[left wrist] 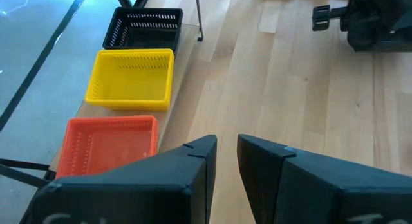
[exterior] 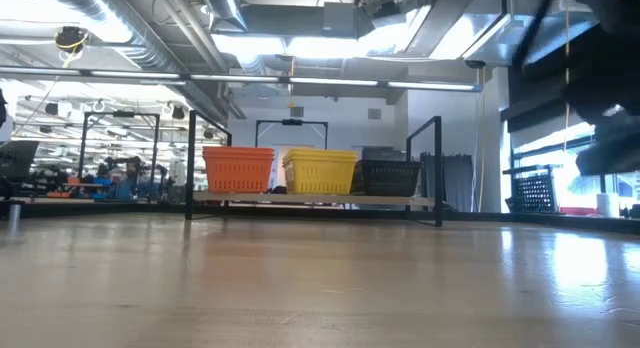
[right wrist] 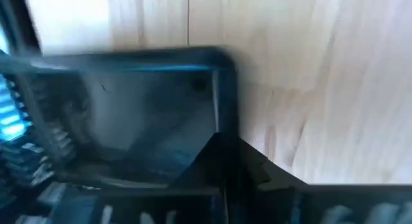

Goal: Stack baskets on shelf by color
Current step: Stack the black bin on the stacked bins on the shelf

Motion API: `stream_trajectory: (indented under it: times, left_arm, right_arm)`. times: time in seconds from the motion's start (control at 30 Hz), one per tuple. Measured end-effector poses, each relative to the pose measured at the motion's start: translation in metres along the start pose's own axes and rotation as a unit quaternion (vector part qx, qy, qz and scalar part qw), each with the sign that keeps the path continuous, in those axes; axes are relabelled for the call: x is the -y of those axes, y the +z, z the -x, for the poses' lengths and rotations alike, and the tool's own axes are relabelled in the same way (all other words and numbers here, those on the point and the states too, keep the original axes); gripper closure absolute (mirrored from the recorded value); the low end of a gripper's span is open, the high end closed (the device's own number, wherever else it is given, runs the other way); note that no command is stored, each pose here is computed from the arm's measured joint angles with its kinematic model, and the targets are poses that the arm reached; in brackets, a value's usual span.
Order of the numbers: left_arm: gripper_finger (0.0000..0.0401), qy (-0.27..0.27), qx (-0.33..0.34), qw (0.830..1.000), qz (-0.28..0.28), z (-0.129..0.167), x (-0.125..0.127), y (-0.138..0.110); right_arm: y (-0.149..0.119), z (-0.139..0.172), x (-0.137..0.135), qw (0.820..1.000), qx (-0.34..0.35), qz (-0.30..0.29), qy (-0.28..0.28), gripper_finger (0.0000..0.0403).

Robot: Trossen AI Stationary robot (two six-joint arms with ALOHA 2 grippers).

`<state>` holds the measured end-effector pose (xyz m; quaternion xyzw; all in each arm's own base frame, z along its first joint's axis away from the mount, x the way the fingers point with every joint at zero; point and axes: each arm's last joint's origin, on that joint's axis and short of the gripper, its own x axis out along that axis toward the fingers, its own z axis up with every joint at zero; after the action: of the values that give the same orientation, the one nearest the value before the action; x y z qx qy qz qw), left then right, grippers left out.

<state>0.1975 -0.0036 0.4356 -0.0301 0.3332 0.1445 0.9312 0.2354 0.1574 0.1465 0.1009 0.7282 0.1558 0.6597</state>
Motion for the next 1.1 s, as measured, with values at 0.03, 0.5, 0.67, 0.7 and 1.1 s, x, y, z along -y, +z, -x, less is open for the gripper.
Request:
stream_trajectory:
  times: [0.03, 0.5, 0.67, 0.7, 1.1]
  left_arm:
    - [0.0346, 0.0, 0.0, 1.0, 0.0, 0.0, 0.0, 0.0]
    - [0.0346, 0.0, 0.0, 1.0, -0.026, 0.0, 0.0, 0.0]
    - [0.0346, 0.0, 0.0, 0.999, -0.033, 0.0, 0.0, 0.0]
    - [0.0346, 0.0, 0.0, 0.999, -0.038, 0.0, 0.0, 0.0]
    - [0.0346, 0.021, 0.041, 0.999, -0.007, -0.005, -0.011, 0.011]
  right_arm:
    - [0.003, 0.004, 0.001, 1.0, 0.0, -0.007, 0.004, 0.0397]
    - [0.04, 0.129, 0.016, 0.999, 0.011, -0.029, -0.038, 0.0402]
    - [0.039, 0.192, 0.032, 0.991, 0.041, -0.028, -0.124, 0.0402]
    - [0.039, 0.205, 0.037, 0.988, 0.054, -0.03, -0.143, 0.0403]
    - [0.03, 0.333, 0.137, 0.905, 0.222, 0.073, -0.356, 0.0403]
